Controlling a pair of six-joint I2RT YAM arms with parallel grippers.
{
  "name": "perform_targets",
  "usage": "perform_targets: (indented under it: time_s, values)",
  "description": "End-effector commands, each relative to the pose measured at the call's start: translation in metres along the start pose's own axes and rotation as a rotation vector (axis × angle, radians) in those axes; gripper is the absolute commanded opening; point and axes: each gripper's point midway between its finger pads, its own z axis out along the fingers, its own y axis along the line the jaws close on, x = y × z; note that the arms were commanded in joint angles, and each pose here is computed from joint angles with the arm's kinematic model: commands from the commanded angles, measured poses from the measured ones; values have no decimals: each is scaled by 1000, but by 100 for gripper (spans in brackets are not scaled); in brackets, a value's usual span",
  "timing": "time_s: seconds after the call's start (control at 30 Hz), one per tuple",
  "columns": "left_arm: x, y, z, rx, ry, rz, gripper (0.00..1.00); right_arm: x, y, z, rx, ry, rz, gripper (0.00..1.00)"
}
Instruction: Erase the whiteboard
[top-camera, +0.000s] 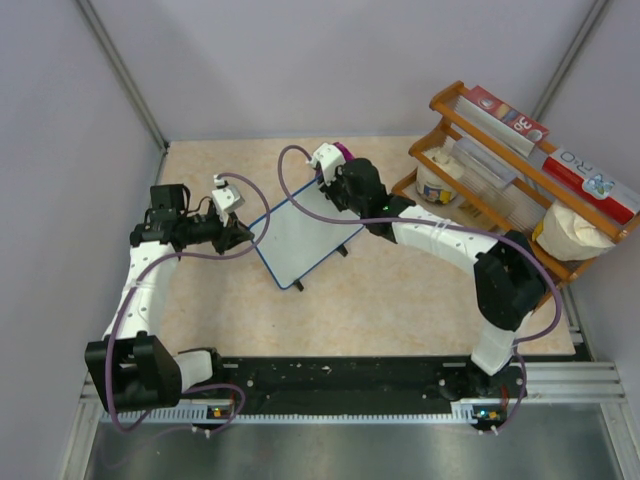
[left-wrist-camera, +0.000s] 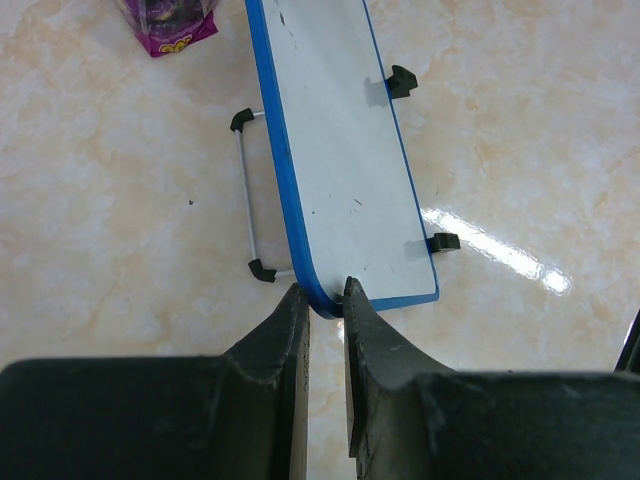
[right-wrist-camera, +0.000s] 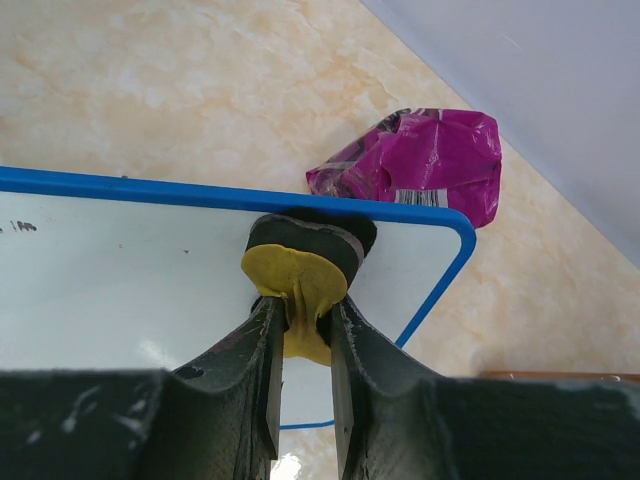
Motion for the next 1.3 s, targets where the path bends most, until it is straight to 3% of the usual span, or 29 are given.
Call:
perform_targets:
  time_s: [0.0,0.53,0.9,1.27]
  values:
    - [-7,-4,-2,17,-6,81,0,-36,-2,-2,12,-90,24,0]
    - [-8,-5,-2,20,-14,77,0,-60,104,-16,-178,-111,-44,0]
    - [-11,-3,-2,16,-16,72,0,-46,178,-18,-326,-65,-67,0]
    - [-12,2,0,5,-18,51,0,-26,209,-35,-402,-29,-59,0]
